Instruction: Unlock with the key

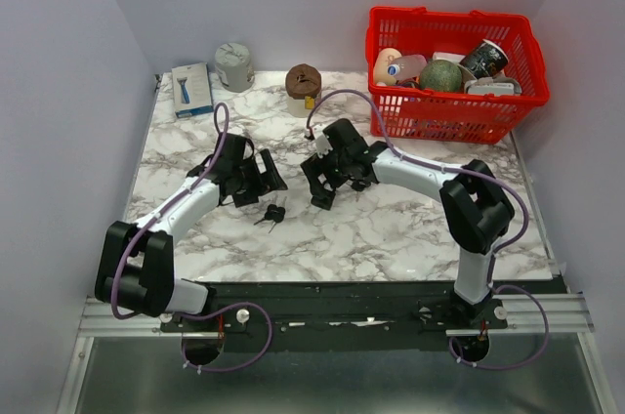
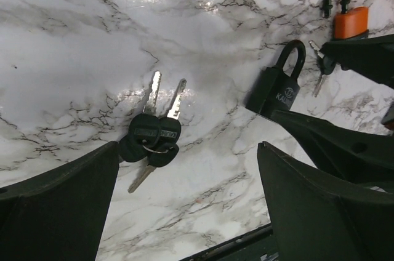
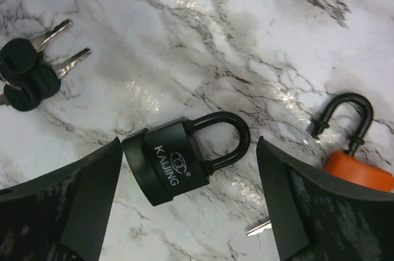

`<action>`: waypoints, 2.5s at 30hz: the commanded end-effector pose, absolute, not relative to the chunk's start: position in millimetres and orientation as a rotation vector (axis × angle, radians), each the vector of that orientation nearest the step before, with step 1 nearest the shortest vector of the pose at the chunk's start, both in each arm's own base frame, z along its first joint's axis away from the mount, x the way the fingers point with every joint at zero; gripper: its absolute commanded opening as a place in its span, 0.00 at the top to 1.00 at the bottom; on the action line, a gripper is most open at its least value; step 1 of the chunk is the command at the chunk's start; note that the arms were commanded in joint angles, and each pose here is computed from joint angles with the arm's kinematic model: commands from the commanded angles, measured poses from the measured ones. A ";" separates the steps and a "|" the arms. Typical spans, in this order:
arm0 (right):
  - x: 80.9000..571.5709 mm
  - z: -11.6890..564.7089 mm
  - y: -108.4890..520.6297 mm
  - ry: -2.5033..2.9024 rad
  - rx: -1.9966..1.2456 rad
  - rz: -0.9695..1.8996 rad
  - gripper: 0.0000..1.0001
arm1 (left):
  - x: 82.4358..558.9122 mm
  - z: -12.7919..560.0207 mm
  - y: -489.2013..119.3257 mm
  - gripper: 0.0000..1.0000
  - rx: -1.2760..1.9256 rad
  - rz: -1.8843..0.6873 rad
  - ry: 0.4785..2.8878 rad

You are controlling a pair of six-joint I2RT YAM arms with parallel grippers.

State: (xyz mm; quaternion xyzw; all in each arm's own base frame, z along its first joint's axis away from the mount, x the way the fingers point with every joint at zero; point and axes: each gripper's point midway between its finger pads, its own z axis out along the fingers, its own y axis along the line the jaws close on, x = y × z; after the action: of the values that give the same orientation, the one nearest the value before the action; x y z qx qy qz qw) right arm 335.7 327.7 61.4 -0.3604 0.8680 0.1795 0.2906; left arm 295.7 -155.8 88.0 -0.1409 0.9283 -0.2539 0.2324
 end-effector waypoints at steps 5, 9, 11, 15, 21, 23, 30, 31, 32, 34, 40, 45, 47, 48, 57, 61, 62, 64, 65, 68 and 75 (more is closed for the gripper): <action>355.1 107.9 288.1 2.280 -0.582 0.362 0.00 | 302.5 68.6 -164.3 0.01 -0.281 -0.733 2.570; 355.5 120.2 261.7 2.299 -0.389 0.437 0.00 | 296.1 50.6 -166.1 0.01 -0.242 -0.694 2.623; 353.6 127.6 246.2 2.285 -0.326 0.451 0.00 | 290.3 38.1 -164.5 0.01 -0.234 -0.665 2.659; 348.1 138.6 238.3 2.255 -0.318 0.457 0.00 | 277.8 24.7 -167.0 0.02 -0.225 -0.669 2.703; 335.7 134.6 249.8 2.268 -0.388 0.552 0.09 | 258.0 30.0 -191.8 0.03 -0.099 -0.793 2.715; 330.2 133.8 257.7 2.276 -0.418 0.612 0.12 | 247.3 32.7 -198.4 0.03 -0.062 -0.854 2.730; 319.8 142.6 281.4 2.239 -0.504 0.698 0.17 | 244.1 67.5 -186.6 0.01 -0.092 -0.836 2.641; 316.7 143.8 288.5 2.233 -0.525 0.704 0.17 | 245.5 72.7 -184.2 0.01 -0.117 -0.831 2.622; 314.2 143.6 292.8 2.233 -0.537 0.712 0.17 | 248.0 83.0 -181.3 0.01 -0.153 -0.832 2.583; 307.0 139.7 303.9 2.247 -0.551 0.740 0.18 | 254.3 87.8 -170.3 0.01 -0.223 -0.782 2.552; 301.5 134.8 312.0 2.274 -0.478 0.772 0.21 | 258.1 78.2 -160.3 0.20 -0.323 -0.694 2.605; 299.8 140.5 298.4 2.251 -0.449 0.719 0.22 | 266.8 64.9 -153.2 0.40 -0.376 -0.611 2.620; 299.1 140.4 293.1 2.249 -0.432 0.701 0.22 | 271.8 59.6 -152.1 0.41 -0.375 -0.581 2.636; 298.4 139.8 290.7 2.250 -0.428 0.693 0.22 | 271.6 56.2 -152.0 0.41 -0.371 -0.567 2.653; 297.0 141.7 278.9 2.239 -0.406 0.643 0.21 | 261.4 29.7 -166.7 0.41 -0.302 -0.485 2.790; 296.7 143.3 277.8 2.233 -0.407 0.640 0.21 | 253.6 20.8 -166.4 0.37 -0.311 -0.436 2.834; 296.7 142.5 276.8 2.234 -0.404 0.635 0.21 | 251.4 17.4 -167.4 0.37 -0.306 -0.424 2.850; 296.3 142.4 276.1 2.233 -0.403 0.633 0.21 | 249.5 14.5 -170.0 0.37 -0.301 -0.418 2.869; 296.8 143.0 276.1 2.232 -0.402 0.632 0.21 | 246.1 10.4 -172.2 0.37 -0.290 -0.412 2.886; 296.1 144.4 274.4 2.226 -0.400 0.629 0.21 | 243.3 6.7 -169.0 0.38 -0.296 -0.375 2.905; 292.8 144.1 269.1 2.225 -0.380 0.621 0.21 | 228.6 -2.4 -159.3 0.43 -0.230 -0.241 2.974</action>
State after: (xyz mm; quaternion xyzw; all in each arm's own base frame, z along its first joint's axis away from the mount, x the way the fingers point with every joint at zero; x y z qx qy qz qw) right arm 291.9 275.7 139.9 -0.1591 0.8780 0.2519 0.3747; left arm 259.4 -182.4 25.7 -0.0872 0.9745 -0.1594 0.1317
